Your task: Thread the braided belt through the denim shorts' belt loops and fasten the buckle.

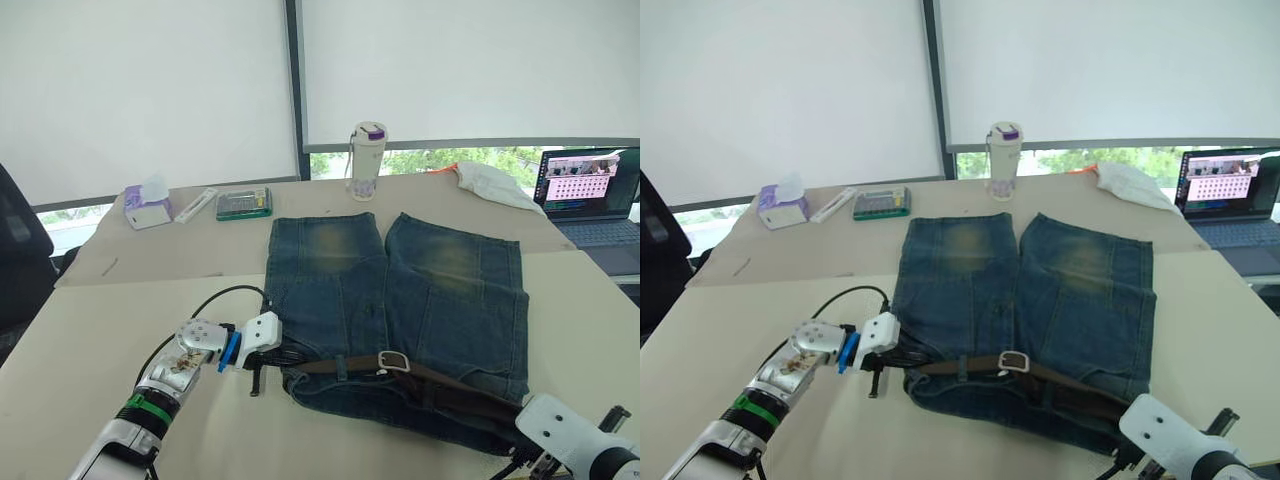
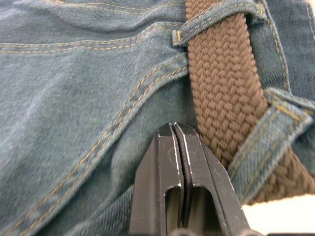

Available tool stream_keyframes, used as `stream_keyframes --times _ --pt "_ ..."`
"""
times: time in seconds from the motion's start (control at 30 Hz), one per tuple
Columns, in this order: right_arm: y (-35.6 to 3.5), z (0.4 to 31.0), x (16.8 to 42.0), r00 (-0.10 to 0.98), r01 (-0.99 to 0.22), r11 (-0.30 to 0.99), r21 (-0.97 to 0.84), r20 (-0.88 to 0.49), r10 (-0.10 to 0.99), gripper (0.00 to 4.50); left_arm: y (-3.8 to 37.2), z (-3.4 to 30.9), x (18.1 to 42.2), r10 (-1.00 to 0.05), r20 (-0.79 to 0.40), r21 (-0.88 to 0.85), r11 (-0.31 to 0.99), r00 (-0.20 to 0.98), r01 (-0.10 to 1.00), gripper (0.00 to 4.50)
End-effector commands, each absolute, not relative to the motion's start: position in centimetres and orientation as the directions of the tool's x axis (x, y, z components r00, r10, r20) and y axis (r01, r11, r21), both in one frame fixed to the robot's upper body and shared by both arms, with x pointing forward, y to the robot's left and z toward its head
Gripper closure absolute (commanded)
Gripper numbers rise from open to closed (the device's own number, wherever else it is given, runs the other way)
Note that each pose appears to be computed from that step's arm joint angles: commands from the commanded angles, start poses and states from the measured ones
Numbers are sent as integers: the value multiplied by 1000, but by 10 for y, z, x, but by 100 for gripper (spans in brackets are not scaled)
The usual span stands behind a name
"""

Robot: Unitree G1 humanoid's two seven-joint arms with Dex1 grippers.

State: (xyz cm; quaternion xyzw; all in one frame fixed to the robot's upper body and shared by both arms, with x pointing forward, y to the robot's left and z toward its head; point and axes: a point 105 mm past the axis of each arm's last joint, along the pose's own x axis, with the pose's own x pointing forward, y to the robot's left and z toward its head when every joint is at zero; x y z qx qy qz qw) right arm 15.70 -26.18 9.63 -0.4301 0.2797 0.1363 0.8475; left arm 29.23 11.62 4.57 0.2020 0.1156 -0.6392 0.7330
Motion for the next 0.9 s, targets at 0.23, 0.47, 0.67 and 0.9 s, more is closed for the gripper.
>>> stream_keyframes --times 0.23,0.47,0.67,0.9 --pt "-215 138 176 907 -388 877 -283 -287 309 264 108 127 317 -913 -20 -91 407 407 909 292" --pt "-202 180 217 932 -358 915 -183 -11 363 29 77 184 347 -774 123 -222 588 620 778 57" --pt "-200 174 196 815 -580 768 -271 -208 541 0 82 182 299 -906 12 -55 421 423 905 3" --pt "-237 171 150 799 -584 763 -277 -361 480 0 144 149 260 -893 -218 -55 413 393 909 3"
